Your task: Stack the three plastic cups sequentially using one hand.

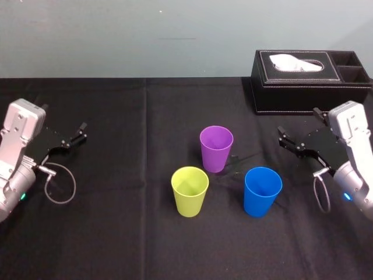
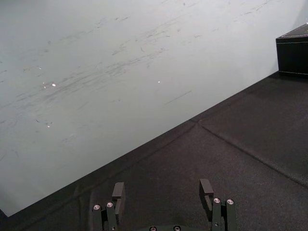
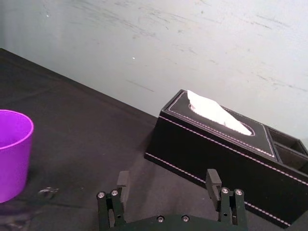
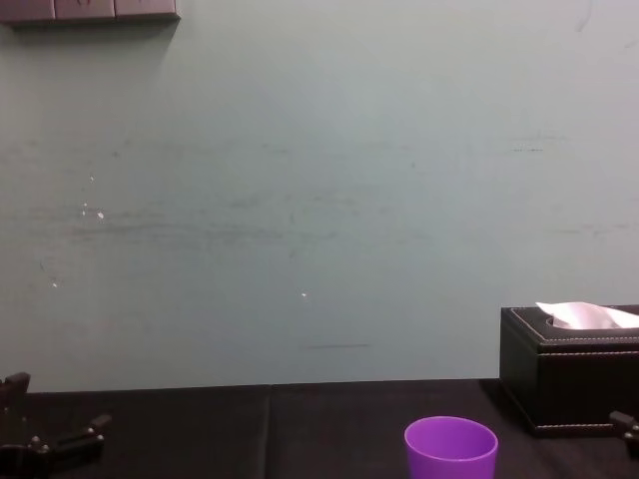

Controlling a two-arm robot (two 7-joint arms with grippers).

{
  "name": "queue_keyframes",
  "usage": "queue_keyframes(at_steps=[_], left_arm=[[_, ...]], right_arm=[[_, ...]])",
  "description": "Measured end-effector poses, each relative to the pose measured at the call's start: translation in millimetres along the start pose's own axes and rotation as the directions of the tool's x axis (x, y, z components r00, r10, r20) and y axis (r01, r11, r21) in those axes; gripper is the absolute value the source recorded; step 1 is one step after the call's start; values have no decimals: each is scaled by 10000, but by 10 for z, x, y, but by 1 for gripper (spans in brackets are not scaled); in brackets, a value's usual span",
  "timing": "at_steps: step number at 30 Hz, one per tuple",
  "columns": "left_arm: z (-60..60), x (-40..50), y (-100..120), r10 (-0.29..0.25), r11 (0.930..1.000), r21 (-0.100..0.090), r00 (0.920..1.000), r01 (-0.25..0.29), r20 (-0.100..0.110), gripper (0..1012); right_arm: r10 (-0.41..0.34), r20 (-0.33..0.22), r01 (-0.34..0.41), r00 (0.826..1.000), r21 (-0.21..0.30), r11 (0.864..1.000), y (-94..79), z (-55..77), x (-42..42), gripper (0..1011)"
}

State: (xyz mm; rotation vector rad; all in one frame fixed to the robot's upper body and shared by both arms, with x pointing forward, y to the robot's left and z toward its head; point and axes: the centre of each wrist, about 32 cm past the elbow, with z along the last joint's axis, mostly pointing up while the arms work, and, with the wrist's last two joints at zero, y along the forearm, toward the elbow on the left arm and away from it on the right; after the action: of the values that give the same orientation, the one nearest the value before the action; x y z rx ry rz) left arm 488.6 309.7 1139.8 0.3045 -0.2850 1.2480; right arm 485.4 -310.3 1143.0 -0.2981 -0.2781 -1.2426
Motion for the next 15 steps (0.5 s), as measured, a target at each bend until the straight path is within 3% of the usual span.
queue_keyframes(at_steps=[7, 15], left_arm=[[0, 0, 0, 0, 10000, -1, 10000, 0, 1, 1011], [0, 0, 0, 0, 10000, 0, 10000, 0, 1, 1011]], right_arm=[[326, -570, -332, 9978, -104, 9994, -159, 75, 57, 1000], [776, -831, -806, 9935, -324, 9962, -431, 286, 241, 1000]])
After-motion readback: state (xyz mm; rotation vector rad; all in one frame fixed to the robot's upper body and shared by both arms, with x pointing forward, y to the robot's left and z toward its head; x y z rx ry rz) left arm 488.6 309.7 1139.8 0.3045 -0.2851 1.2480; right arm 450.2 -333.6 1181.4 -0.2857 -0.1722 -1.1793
